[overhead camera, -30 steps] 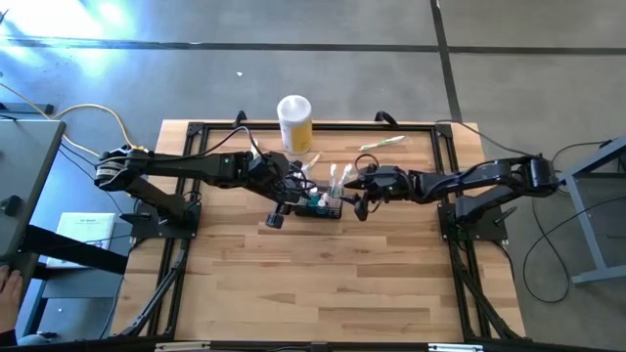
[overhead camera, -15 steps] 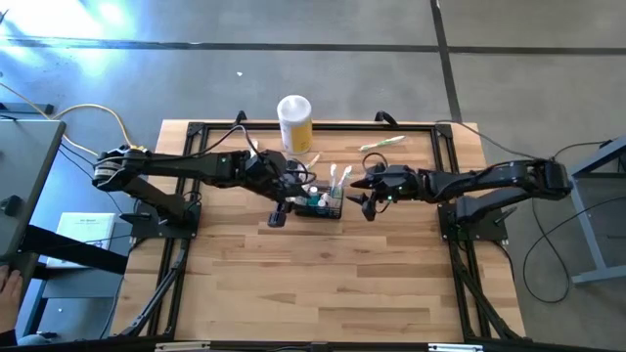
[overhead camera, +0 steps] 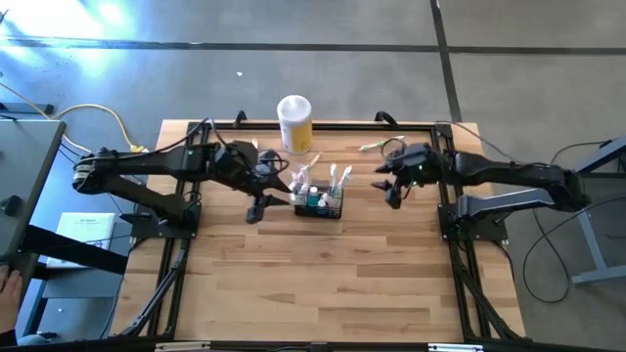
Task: Pick & Place toothbrushing station
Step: Put the right green toothbrush into the right section wire organizer
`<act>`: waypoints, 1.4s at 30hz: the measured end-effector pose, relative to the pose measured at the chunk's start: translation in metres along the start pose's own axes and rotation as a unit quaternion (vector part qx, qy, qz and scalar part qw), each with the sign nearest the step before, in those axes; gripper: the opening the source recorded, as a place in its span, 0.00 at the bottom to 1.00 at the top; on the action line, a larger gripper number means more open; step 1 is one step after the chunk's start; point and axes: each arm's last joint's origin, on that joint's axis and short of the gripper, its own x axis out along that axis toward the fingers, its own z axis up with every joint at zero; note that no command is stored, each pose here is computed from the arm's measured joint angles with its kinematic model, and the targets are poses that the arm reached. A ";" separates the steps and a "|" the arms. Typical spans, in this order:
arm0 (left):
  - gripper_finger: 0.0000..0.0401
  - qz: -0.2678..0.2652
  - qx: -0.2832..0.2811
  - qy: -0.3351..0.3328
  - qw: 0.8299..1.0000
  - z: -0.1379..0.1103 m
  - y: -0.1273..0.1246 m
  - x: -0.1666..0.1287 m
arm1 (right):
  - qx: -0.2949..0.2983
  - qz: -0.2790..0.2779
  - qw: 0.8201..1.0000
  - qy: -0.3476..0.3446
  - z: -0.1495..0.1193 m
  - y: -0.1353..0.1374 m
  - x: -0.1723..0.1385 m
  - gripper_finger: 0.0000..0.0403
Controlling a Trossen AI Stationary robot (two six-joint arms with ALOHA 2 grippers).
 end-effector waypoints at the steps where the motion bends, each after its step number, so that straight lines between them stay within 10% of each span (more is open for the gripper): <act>1: 0.37 0.000 -0.002 -0.006 1.000 0.001 -0.001 -0.004 | -0.009 -0.015 1.000 0.013 0.004 -0.004 -0.005 0.51; 15: 0.37 -0.051 -0.050 0.034 0.997 -0.009 -0.006 -0.020 | -0.022 -0.092 0.981 0.168 0.052 -0.101 0.007 0.50; 34: 0.37 -0.097 -0.052 0.034 0.993 -0.009 -0.009 -0.020 | -0.161 -0.068 0.905 0.388 0.013 -0.185 0.134 0.53; 42: 0.37 -0.097 -0.057 0.053 0.992 -0.013 -0.009 -0.020 | -0.174 -0.059 0.901 0.393 0.013 -0.207 0.157 0.53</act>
